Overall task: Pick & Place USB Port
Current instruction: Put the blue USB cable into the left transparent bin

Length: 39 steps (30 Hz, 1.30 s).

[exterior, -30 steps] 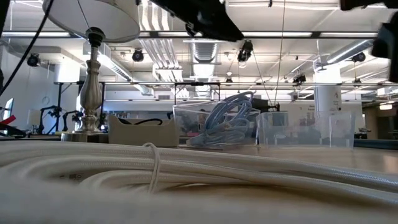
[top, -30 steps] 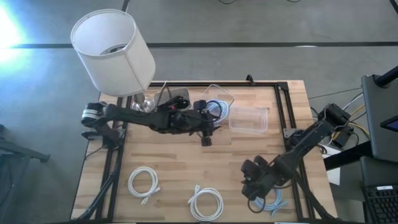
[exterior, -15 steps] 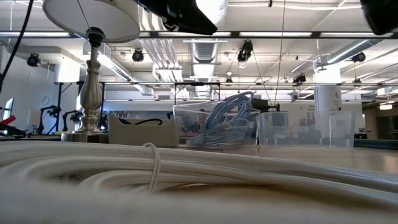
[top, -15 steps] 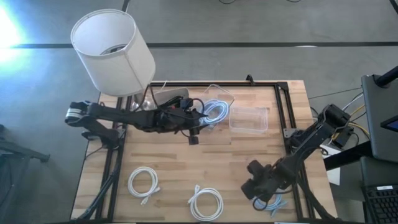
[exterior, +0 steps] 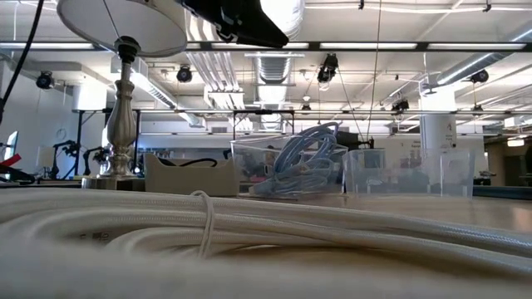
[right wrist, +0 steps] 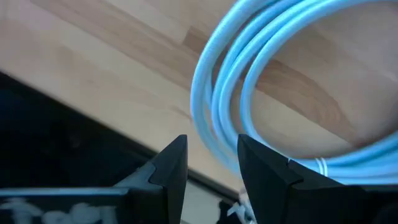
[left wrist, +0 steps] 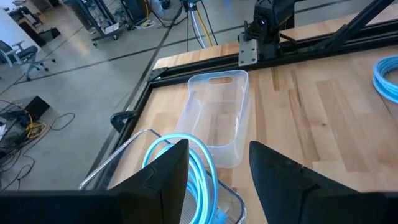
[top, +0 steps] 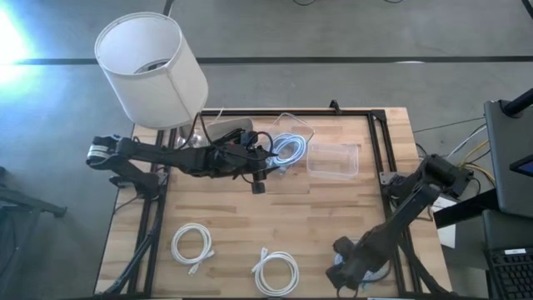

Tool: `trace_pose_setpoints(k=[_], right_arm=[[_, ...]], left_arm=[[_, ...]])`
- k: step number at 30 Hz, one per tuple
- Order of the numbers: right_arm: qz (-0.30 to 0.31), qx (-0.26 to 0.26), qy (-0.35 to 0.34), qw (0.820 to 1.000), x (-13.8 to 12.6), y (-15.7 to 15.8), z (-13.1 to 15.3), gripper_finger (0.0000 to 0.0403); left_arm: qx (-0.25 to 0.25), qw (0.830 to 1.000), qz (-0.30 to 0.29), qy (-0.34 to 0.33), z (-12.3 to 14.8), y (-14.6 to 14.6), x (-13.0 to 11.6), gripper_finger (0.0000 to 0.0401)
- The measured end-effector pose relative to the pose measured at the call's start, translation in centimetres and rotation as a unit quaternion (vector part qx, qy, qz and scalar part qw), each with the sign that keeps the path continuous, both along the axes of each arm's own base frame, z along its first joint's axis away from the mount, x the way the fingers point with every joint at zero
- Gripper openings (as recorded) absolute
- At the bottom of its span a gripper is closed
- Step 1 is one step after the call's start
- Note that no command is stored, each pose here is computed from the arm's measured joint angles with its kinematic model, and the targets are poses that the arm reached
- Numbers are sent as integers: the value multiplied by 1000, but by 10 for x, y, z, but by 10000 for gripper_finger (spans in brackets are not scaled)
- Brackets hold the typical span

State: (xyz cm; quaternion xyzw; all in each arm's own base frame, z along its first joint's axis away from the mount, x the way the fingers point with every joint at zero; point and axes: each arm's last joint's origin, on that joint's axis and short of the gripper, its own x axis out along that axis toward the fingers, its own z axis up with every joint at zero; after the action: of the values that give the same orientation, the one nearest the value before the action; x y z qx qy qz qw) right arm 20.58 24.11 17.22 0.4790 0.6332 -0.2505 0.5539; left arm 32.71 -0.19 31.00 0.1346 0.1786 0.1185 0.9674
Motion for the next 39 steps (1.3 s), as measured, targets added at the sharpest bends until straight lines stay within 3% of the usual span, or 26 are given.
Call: trace_pose_setpoints(k=[8, 19, 23, 30, 36, 39], right_arm=[[47, -28, 35, 998, 11, 13, -34, 134], [88, -70, 73, 991, 23, 25, -49, 134], [128, -78, 62, 987, 26, 28, -43, 117], [135, -99, 28, 985, 28, 28, -27, 21], [158, -118, -53, 979, 32, 26, 3, 16], [193, -153, -128, 961, 34, 24, 26, 15]], left_arm=[[0, 1000, 0, 0, 0, 0, 0, 172], [-1, 1000, 0, -8, 1, 0, 1, 172], [-1, 1000, 0, -10, 1, 0, 1, 172], [-2, 1000, 0, -9, 1, 0, 1, 172], [5, 1000, -13, -4, 1, 0, 1, 172], [23, 998, -57, 10, -4, -3, 1, 172]])
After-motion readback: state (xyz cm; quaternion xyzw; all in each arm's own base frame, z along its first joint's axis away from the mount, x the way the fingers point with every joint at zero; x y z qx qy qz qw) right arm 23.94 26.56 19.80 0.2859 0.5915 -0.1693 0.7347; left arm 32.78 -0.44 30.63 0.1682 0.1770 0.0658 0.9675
